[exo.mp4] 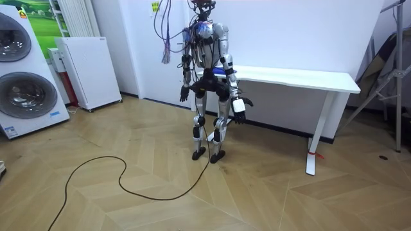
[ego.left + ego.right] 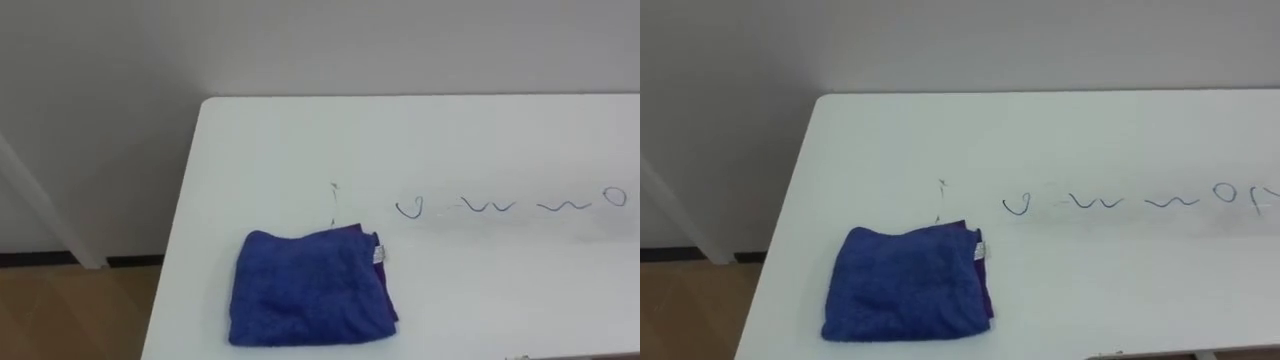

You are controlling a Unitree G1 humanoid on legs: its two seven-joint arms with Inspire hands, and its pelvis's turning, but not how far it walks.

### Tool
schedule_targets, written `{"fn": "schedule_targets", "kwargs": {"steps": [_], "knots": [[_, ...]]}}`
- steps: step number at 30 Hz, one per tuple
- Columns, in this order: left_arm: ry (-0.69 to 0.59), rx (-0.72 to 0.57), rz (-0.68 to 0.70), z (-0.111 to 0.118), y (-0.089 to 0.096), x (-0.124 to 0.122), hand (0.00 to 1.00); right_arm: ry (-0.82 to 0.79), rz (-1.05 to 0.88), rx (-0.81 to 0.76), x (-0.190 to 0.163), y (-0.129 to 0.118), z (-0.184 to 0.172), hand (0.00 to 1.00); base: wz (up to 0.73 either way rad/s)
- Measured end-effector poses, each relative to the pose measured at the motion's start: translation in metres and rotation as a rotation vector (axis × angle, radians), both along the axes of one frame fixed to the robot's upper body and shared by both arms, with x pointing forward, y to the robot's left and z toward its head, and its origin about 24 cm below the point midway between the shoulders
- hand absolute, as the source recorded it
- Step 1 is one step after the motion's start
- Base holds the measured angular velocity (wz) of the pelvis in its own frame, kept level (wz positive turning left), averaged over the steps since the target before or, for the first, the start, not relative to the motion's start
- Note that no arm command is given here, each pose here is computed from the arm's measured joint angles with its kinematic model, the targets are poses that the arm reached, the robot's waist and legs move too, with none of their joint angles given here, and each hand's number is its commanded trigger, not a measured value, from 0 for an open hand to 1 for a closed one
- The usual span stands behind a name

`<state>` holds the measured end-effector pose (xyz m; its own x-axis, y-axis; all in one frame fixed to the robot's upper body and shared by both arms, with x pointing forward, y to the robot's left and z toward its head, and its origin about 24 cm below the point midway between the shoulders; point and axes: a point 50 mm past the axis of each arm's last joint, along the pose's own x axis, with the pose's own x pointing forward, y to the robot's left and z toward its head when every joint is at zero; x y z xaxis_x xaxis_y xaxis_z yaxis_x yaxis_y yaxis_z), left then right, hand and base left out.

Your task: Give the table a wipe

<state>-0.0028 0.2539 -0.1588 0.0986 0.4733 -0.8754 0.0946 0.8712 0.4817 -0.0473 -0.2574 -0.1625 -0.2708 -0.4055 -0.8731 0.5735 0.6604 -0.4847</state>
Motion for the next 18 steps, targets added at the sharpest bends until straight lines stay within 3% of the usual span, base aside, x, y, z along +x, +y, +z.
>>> {"fn": "schedule_targets", "kwargs": {"steps": [5,15,18], "knots": [[-0.057,0.053,0.025,0.006,0.012,0.006,0.0,-0.044,-0.241,-0.146,0.003,-0.022,0.008,0.0,-0.06],[-0.089,0.077,0.002,0.01,0.021,0.01,0.0,-0.214,-0.155,-0.476,0.081,-0.076,0.038,0.0,-0.09],[-0.089,0.084,-0.018,0.011,0.024,0.012,0.0,-0.259,-0.034,-0.588,0.106,-0.086,0.052,0.0,-0.02]]}}
